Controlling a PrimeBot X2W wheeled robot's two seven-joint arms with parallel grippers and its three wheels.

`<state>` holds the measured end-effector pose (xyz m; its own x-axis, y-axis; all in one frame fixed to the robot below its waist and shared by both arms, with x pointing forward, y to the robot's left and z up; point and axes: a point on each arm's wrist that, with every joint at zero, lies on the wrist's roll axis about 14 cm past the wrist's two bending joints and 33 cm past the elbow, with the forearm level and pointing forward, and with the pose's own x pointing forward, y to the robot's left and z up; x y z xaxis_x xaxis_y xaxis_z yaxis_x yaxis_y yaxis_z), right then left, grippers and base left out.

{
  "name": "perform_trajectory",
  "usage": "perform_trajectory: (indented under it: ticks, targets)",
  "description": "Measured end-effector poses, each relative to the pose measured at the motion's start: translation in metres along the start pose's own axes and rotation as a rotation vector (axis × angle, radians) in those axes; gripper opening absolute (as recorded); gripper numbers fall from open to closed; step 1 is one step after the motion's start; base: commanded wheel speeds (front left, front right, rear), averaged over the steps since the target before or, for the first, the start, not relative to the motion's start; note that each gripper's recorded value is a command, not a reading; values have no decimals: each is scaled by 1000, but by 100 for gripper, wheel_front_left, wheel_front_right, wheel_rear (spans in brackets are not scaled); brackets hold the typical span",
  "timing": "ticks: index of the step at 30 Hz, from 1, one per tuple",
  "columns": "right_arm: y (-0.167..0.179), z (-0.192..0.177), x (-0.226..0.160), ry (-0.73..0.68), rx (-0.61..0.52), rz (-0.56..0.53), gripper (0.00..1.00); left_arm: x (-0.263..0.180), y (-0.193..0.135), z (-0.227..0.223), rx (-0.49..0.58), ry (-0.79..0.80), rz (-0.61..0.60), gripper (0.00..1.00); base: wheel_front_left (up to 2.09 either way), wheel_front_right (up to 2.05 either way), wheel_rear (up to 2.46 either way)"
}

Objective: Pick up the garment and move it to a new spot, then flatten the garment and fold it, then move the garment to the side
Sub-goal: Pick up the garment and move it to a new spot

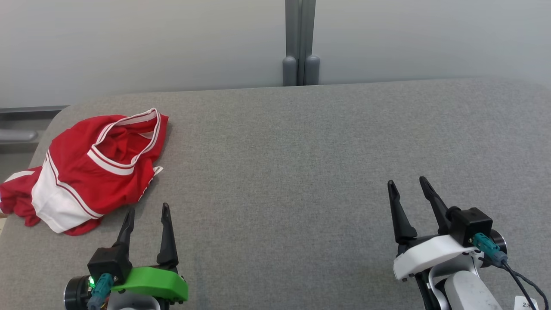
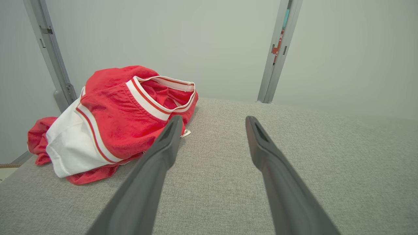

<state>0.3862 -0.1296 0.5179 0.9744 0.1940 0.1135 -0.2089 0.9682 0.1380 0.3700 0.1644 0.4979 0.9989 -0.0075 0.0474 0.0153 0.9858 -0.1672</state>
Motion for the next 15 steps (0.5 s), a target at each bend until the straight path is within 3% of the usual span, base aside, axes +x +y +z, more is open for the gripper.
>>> perform_trajectory:
  ticks: [15]
  targets:
    - [20, -4, 10, 7, -1, 63, 100, -13, 20, 4, 2, -11, 65, 100, 0, 0, 0]
